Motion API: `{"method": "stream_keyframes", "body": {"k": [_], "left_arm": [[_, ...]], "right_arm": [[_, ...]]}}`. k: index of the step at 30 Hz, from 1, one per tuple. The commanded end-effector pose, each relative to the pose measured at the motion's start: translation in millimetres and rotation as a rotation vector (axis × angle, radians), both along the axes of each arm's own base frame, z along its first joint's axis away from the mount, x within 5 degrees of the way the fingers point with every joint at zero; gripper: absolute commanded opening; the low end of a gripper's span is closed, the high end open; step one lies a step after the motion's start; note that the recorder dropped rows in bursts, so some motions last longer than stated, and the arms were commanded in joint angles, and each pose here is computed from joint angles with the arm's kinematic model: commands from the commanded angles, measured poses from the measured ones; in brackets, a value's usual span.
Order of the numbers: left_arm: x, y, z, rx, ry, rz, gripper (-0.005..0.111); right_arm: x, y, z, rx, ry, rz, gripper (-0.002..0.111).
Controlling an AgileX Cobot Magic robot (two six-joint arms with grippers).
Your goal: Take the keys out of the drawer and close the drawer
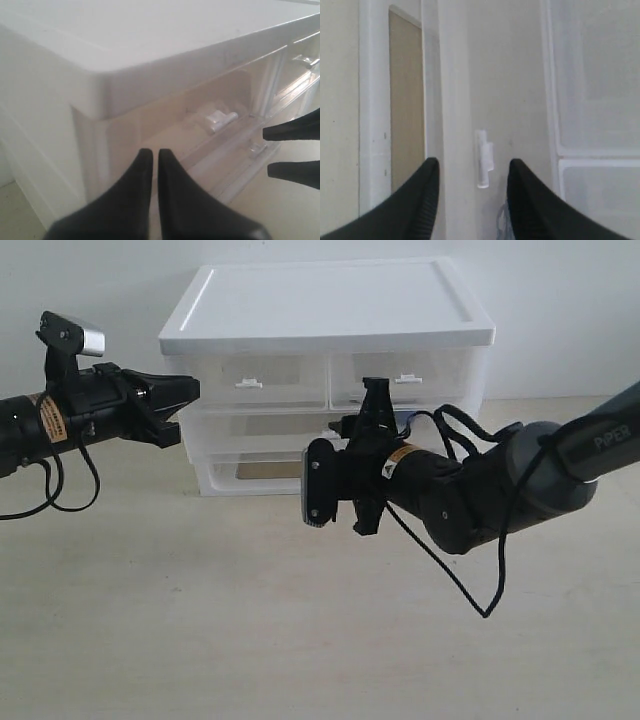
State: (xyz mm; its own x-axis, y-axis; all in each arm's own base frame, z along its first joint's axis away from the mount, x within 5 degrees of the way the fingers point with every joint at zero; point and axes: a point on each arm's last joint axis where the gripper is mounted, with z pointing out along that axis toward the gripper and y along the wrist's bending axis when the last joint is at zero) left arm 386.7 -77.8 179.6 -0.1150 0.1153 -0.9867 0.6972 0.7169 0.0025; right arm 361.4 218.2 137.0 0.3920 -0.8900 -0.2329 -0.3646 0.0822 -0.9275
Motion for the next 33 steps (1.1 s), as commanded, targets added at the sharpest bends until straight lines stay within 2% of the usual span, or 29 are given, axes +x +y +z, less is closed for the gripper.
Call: {"method": "stream_keyframes", "body": {"k": [1,3,10,11,13,16,17,18,20,22,26,28,33], "left_arm": [[1.6,-0.9,0.2,0.000,-0.003,0.006,0.004],[1.6,-0.9,0.2,0.000,-0.003,0.006,0.004],[1.6,-0.9,0.2,0.000,-0.003,0.006,0.004],[1.6,-0.9,0.2,0.000,-0.003,0.006,0.004],[1.7,-0.8,0.0,0.002,-0.002,0.007,0.004],[1.7,-0.8,0.0,0.002,-0.002,0.007,0.004],[1.7,-0.8,0.0,0.002,-0.002,0.007,0.004],[1.7,-0.8,0.0,0.002,-0.002,0.007,0.004],[2.2,-0.7,0.6,0.000,-0.004,0.009,0.004],[2.4,-0.5,0.8,0.000,-0.006,0.012,0.004],[2.4,-0.5,0.8,0.000,-0.006,0.012,0.004],[2.4,-0.5,0.8,-0.001,-0.005,0.012,0.004],[2.3,-0.7,1.0,-0.005,-0.005,0.011,0.004]], "right_arm": [[1.7,0.5,3.7,-0.041,-0.055,0.012,0.013],[4.0,2.3,1.3,-0.051,-0.031,0.014,0.000],[9.8,4.3,-10.9,-0.061,-0.002,-0.002,0.000],[9.7,4.3,-9.3,-0.036,0.008,-0.010,0.000],[9.3,4.2,-0.5,0.121,0.074,-0.062,0.001],[7.8,3.7,8.4,0.179,0.115,-0.080,0.014],[6.7,3.7,10.4,0.169,0.128,-0.075,0.023],[4.5,4.0,10.1,0.138,0.161,-0.061,0.039],[1.4,3.4,5.6,0.097,0.223,-0.055,0.051],[1.0,2.5,4.1,0.100,0.246,-0.069,0.044],[5.3,3.5,12.7,0.145,0.140,-0.066,0.029],[8.4,3.5,16.6,0.165,0.073,-0.064,0.029],[13.1,6.5,6.2,0.104,0.113,-0.060,0.028]]}}
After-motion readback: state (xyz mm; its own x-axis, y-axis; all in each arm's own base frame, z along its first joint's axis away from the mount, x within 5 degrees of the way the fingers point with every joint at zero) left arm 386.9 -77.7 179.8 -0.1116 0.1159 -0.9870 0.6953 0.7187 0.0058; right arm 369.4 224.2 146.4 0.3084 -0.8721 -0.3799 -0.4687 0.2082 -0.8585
